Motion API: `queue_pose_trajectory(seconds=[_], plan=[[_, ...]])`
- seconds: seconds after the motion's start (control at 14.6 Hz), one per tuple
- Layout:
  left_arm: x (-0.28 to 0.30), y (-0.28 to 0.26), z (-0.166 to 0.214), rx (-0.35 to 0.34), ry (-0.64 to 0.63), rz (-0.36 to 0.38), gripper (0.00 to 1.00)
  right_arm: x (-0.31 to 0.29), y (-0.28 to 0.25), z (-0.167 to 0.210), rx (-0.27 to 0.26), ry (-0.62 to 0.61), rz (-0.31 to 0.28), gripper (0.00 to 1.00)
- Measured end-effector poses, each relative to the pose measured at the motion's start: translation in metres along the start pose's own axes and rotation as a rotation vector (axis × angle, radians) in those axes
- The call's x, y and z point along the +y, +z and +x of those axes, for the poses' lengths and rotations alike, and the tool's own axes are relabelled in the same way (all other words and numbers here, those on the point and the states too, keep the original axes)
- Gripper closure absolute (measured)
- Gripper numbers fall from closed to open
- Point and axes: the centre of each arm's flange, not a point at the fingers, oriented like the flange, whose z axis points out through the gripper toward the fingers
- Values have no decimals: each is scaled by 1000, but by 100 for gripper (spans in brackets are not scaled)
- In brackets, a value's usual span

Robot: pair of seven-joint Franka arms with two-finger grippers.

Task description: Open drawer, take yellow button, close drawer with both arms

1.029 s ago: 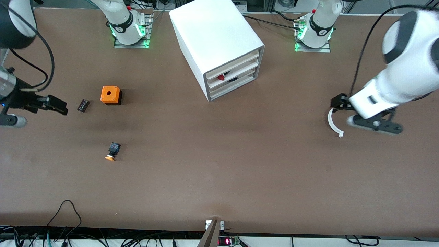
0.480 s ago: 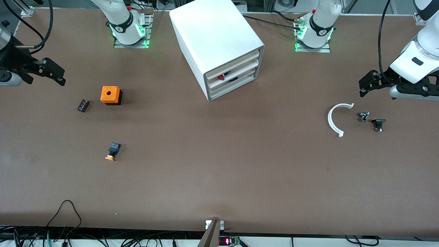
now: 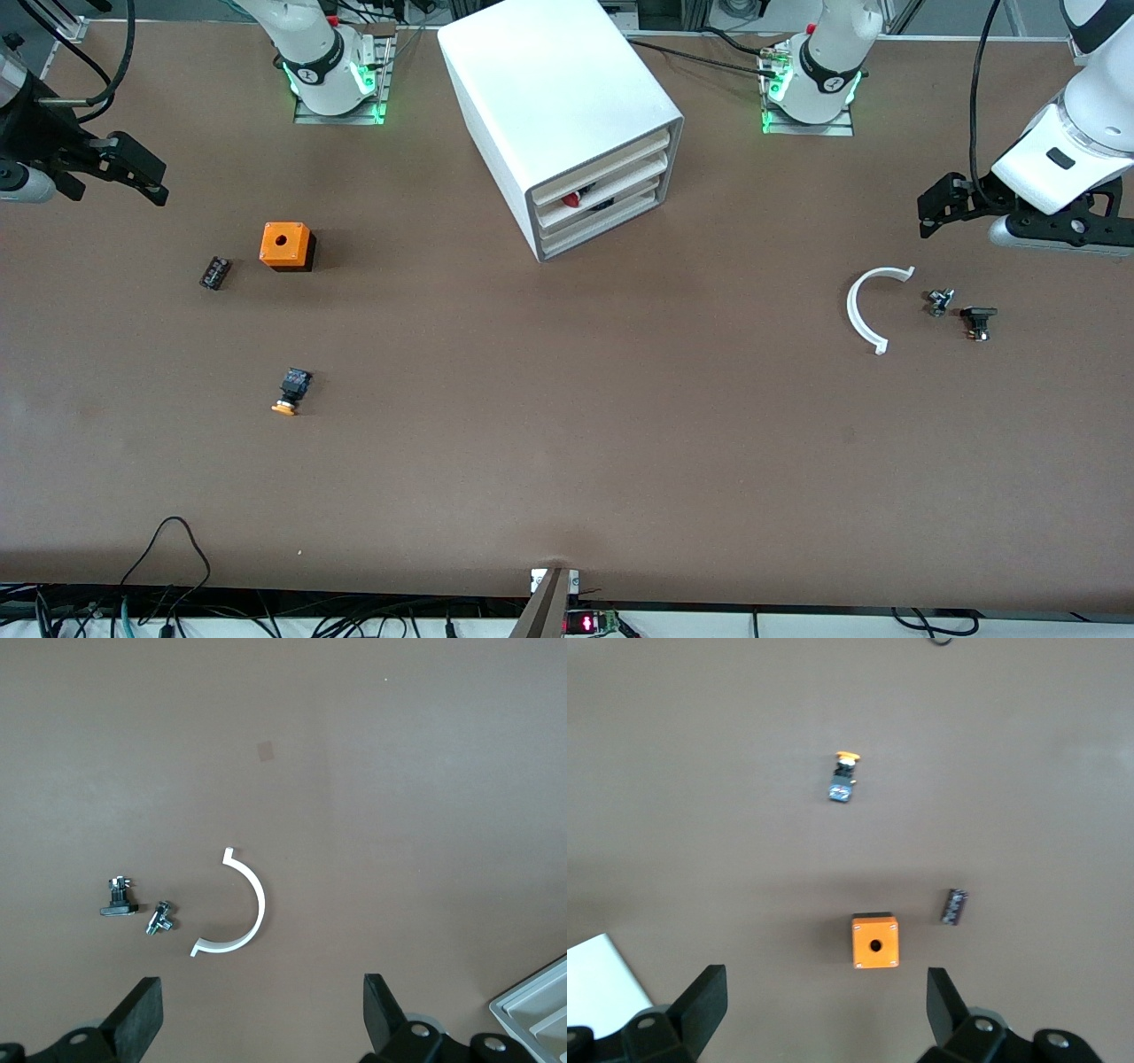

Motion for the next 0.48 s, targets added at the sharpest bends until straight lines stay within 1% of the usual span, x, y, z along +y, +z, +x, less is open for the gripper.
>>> queue_pose_trajectory(seconds=[0.14, 0.48], plan=[[-1, -1, 0, 2, -2, 0, 0, 6, -1, 0, -2, 15, 27, 0], [9, -5, 0, 7, 14, 0, 0, 7, -7, 0, 12, 13, 33, 0]])
